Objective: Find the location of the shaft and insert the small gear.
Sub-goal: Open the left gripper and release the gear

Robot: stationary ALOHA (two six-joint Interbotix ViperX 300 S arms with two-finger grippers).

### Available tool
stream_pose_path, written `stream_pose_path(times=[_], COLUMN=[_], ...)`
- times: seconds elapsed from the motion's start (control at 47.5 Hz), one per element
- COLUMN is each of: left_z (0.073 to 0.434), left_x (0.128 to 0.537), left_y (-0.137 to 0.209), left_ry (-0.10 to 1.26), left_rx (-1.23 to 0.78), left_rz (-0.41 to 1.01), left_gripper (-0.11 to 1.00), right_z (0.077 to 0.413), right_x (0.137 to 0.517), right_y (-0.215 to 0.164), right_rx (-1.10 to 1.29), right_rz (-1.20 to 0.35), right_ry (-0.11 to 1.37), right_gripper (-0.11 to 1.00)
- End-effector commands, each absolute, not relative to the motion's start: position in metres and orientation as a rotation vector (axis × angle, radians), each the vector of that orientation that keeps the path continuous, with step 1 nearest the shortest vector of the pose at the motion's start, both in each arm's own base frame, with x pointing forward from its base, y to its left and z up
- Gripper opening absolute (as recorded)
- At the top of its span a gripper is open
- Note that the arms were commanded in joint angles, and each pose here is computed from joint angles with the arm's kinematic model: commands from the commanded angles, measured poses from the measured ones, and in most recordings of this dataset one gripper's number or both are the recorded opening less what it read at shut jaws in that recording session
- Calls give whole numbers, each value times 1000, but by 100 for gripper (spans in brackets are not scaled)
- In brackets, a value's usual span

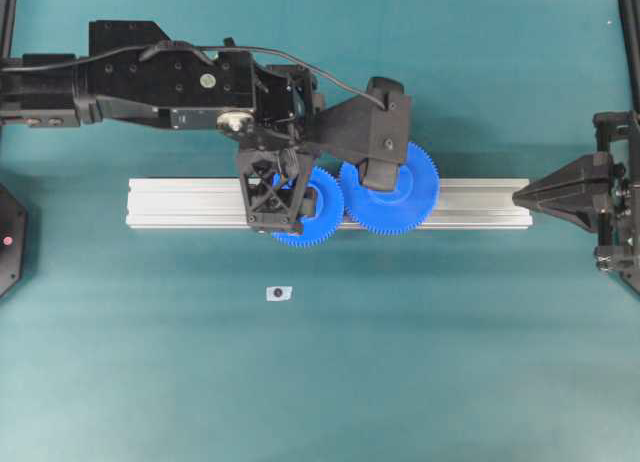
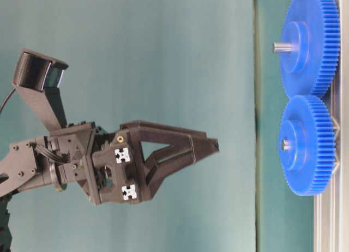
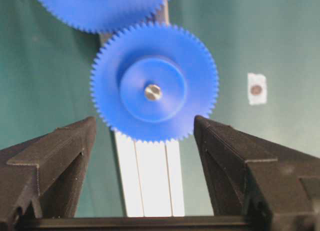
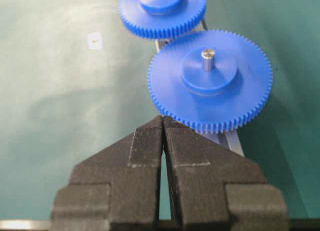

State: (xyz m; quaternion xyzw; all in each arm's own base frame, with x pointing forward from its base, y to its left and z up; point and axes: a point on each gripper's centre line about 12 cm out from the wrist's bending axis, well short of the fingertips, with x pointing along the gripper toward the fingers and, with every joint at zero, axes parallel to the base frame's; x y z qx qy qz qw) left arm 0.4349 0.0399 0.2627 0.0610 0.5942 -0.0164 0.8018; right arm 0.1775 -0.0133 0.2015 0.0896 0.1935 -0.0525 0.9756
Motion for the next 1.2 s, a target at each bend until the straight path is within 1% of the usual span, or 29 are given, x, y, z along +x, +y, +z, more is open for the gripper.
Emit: stream_pose_path(times=[0.0,0.19,1.18], left_z=[284,283,288], left_x=[433,431,435], left_y=[37,35,32], left_ry=[1229,1254,1232], left_rx=[143,143,126], left_rz=[-35,-39,-29], left_gripper=[76,76,76], right_z=[205,205,206], right_x=[180,180,180], right_y=[-14,-14,-14], right_rx=[191,193,194], right_rz=[-110,-111,-110], right_ry=[379,377,368], right_gripper=[2,2,2])
